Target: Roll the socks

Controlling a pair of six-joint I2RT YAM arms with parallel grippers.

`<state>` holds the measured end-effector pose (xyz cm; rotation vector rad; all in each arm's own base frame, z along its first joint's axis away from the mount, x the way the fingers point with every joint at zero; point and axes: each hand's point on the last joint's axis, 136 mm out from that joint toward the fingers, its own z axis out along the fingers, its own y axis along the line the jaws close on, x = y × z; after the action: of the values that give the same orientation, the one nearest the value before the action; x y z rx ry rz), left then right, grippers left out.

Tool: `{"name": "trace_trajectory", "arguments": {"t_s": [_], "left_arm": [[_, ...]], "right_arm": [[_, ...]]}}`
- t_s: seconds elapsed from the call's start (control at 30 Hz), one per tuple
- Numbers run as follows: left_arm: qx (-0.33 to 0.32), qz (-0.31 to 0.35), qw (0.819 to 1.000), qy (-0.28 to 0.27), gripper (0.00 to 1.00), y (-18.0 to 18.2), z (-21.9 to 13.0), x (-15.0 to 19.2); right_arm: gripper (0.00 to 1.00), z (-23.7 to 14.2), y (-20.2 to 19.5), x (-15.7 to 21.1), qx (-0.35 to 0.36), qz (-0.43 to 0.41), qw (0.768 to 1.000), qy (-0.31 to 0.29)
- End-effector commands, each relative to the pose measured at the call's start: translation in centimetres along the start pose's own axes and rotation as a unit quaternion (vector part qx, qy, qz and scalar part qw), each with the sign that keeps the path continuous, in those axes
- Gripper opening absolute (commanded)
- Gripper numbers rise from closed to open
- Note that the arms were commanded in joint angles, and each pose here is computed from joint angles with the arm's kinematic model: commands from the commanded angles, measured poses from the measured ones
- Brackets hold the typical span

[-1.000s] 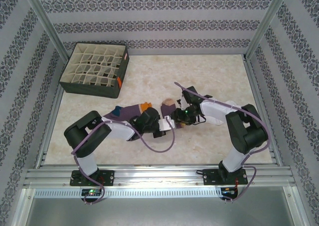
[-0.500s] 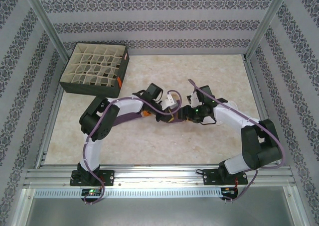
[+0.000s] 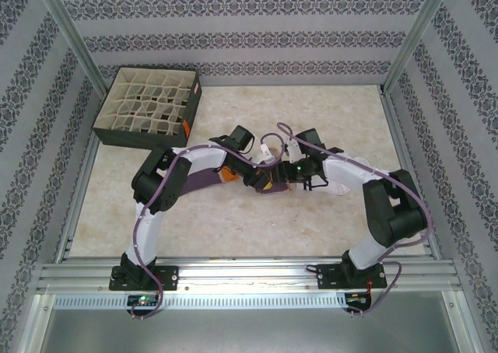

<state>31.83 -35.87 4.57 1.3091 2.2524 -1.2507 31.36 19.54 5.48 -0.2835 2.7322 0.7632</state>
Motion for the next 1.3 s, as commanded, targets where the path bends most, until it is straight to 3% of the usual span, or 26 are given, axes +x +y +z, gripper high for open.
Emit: {"name": "trace_trajectory", "arguments": {"t_s": [0.0,0.07,0.23,0.33,0.47,0.6,0.77,1.1,1.27], "left_arm": [[-0.003,-0.103,0.989,0.104,0.10,1.0,1.9,7.7],[0.000,-0.089,0.991,0.097,0.11,0.7,1.8,7.7],[-0.015,-0.043,0.997,0.066,0.12,0.1,1.2,7.7],[-0.038,0.007,0.999,0.031,0.22,-0.4,0.6,7.5],[-0.061,0.104,0.992,-0.044,0.34,-2.1,-0.5,6.2],[-0.103,0.188,0.967,-0.136,0.43,-3.3,-2.5,4.2],[-0.173,0.294,0.916,-0.210,0.54,-4.8,-4.7,3.1],[-0.309,0.432,0.828,-0.180,0.61,-5.0,-4.6,1.5],[-0.283,0.459,0.829,-0.147,0.63,-4.8,-2.6,1.7]], "right_arm": [[0.48,1.6,-0.6,0.2,0.021,-0.016,0.999,0.019],[0.42,2.4,-1.0,0.8,0.029,-0.002,0.999,0.033],[0.16,3.0,-2.0,3.2,0.061,0.059,0.995,0.061],[0.07,2.8,-2.6,4.7,0.075,0.104,0.990,0.066],[0.03,3.0,-3.5,6.8,0.093,0.152,0.980,0.086],[0.02,3.4,-4.2,8.1,0.105,0.170,0.974,0.105],[0.01,3.8,-4.1,8.1,0.096,0.183,0.972,0.113],[0.01,4.2,-3.7,8.2,0.073,0.196,0.969,0.131],[0.00,4.3,-3.6,8.2,0.067,0.198,0.968,0.136]]}}
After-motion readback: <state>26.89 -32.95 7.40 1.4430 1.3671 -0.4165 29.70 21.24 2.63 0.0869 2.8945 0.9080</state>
